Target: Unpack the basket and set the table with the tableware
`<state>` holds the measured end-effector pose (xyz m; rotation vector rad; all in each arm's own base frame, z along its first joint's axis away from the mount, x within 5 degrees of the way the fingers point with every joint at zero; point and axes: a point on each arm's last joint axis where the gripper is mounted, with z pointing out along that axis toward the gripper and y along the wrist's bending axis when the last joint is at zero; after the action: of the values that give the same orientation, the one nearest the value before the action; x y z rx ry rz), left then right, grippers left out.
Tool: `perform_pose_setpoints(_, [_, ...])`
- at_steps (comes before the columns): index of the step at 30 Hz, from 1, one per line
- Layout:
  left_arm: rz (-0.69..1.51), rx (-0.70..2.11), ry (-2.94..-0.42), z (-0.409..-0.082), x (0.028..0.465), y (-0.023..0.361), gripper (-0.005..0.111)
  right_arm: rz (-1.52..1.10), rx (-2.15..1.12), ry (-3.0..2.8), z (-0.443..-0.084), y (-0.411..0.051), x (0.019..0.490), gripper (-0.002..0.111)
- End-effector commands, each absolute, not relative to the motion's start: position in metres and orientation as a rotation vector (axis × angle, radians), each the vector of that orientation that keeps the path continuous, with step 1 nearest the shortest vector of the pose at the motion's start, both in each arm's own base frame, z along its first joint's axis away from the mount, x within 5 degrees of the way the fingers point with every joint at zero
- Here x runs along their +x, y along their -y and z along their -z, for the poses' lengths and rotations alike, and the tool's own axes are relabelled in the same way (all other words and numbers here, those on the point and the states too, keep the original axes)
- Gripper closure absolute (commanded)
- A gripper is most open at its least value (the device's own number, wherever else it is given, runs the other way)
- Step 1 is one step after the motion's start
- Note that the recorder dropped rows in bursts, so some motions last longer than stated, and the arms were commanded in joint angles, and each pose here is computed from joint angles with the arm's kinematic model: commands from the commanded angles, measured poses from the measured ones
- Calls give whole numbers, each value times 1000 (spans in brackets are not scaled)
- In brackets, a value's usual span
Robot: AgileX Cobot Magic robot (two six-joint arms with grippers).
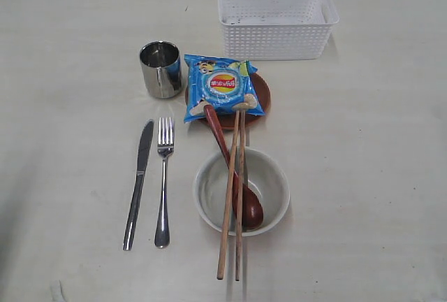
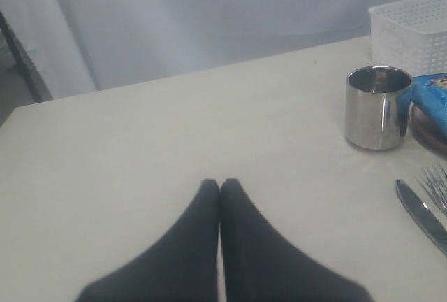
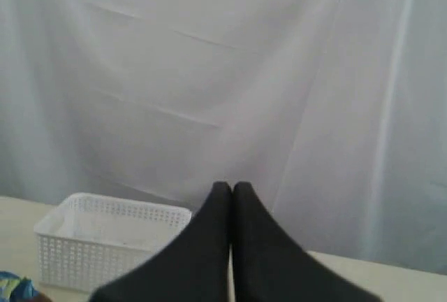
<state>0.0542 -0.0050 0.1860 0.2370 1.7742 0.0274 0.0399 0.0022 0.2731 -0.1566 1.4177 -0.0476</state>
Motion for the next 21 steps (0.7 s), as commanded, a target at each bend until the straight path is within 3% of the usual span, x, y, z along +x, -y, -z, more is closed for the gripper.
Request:
perform_pose_setpoints(1, [-25, 226, -1767, -186, 54, 5, 107, 69, -180, -1494, -238, -3, 50, 109])
perform_pose_setpoints(5, [-25, 226, -1767, -186, 54, 5, 107, 61, -190, -1591, -203, -4, 56, 109])
perform_pose_setpoints(21, [-25, 226, -1767, -186, 54, 5, 107, 46, -171, -1803, -184, -2, 54, 109])
